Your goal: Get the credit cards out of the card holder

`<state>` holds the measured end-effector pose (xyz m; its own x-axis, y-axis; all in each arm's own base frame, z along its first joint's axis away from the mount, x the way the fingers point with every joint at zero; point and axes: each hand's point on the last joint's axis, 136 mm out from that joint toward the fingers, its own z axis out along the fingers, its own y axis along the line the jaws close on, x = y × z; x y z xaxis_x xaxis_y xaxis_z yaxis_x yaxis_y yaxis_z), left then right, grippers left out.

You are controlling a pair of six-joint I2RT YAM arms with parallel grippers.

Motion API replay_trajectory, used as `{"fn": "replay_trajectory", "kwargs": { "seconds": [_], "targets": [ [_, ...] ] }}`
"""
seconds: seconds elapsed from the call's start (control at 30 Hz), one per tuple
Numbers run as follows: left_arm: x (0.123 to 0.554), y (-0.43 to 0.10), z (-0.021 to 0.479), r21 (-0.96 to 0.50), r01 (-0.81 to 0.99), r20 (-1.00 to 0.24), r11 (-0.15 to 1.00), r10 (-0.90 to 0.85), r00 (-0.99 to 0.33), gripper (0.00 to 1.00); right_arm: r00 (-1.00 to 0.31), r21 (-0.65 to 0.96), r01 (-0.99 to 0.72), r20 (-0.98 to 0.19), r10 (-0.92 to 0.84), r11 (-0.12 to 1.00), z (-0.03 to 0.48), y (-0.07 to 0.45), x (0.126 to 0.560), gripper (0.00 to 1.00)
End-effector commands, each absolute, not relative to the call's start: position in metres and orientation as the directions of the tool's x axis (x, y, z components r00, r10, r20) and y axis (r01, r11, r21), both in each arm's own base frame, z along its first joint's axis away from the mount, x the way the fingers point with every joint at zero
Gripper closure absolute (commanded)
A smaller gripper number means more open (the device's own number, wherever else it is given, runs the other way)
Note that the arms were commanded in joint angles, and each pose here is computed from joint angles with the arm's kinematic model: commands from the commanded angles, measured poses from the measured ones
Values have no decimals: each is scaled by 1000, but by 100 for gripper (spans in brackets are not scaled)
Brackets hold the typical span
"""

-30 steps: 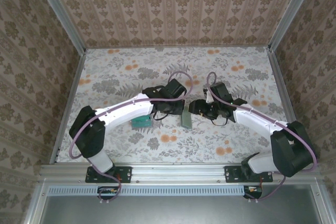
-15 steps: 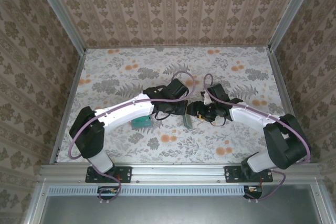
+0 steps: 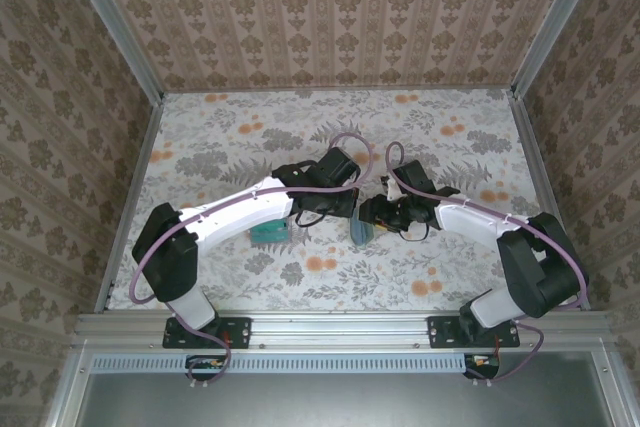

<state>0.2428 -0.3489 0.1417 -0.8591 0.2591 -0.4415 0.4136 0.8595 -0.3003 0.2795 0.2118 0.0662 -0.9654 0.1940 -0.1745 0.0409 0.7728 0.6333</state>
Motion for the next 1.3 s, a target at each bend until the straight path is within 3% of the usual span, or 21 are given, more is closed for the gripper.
{"fn": "replay_trajectory", "kwargs": {
  "seconds": [0.0,0.07,0.33,0.5,0.63,0.9,1.03,1.27],
  "targets": [
    [243,-338,142,-294,414,-435,861,265,-860,100,-968,592,48,-171,184,804,56,202,271,55],
    [243,-334,137,-291,407,-426,866,264,-865,100,-967,573,56,-171,187,817,52,197,269,63],
    [244,-320,126,-270,391,-410,880,262,-873,100,-959,461,97,-193,206,882,37,167,259,68],
    [244,-316,118,-270,380,-398,885,257,-881,100,-962,437,111,-178,207,893,26,159,252,78],
    [244,-312,113,-265,373,-391,889,254,-885,100,-961,424,121,-175,212,898,24,155,248,78],
    [247,-302,107,-252,364,-381,897,254,-889,100,-956,433,120,-194,222,893,36,152,246,66],
    [248,-302,106,-258,366,-381,894,254,-889,100,-956,437,121,-189,223,891,36,152,245,67],
    [249,-305,106,-263,369,-379,892,256,-889,100,-959,448,128,-170,225,885,28,154,242,86]
  ]
}}
